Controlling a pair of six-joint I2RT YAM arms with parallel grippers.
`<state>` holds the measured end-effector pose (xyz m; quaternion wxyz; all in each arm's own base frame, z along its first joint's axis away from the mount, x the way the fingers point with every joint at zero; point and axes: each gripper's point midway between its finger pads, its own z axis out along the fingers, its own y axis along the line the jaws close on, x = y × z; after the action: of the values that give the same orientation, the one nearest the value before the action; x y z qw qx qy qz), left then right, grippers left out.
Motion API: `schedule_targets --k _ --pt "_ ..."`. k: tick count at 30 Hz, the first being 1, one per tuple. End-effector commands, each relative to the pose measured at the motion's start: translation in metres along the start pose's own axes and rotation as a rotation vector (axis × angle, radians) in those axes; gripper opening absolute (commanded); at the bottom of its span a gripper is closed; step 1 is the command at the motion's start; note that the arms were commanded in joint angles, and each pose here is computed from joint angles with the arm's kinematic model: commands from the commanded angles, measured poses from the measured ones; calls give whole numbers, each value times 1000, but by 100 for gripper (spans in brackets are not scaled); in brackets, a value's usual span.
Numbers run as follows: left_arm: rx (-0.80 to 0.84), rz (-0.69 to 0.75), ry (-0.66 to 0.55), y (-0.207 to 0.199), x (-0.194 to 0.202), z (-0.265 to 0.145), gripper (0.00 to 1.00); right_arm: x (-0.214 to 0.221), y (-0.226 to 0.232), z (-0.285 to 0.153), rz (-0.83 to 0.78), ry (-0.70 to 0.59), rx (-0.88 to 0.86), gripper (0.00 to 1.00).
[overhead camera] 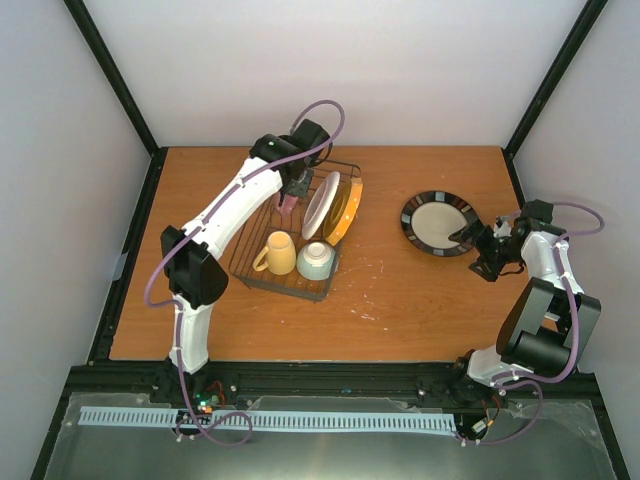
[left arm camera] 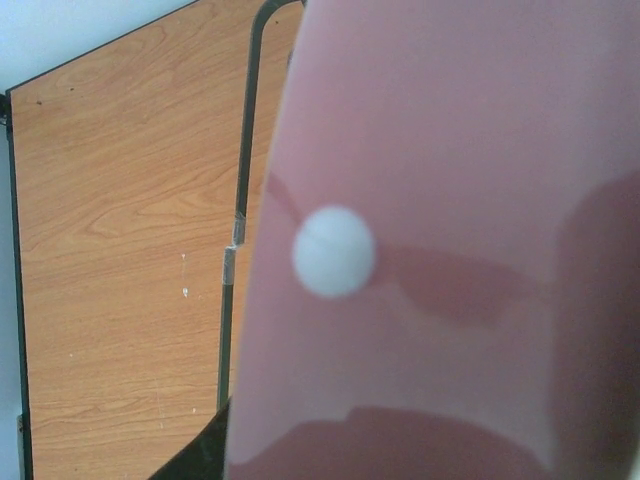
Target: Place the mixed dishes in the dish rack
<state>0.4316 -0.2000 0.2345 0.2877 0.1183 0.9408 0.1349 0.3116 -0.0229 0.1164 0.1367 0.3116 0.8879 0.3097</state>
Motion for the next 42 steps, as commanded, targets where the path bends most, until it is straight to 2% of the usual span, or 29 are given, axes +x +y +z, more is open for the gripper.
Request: schedule_targets --k 1,11,42 --pt "6 -80 -110 9 -26 -27 1 4 1 -3 -15 -5 -4 100" --pt "23 -75 -93 2 -22 -25 1 5 0 -2 -17 -4 -3 100" --pt "-35 -3 114 -45 36 53 2 3 -1 1 -15 6 -6 100"
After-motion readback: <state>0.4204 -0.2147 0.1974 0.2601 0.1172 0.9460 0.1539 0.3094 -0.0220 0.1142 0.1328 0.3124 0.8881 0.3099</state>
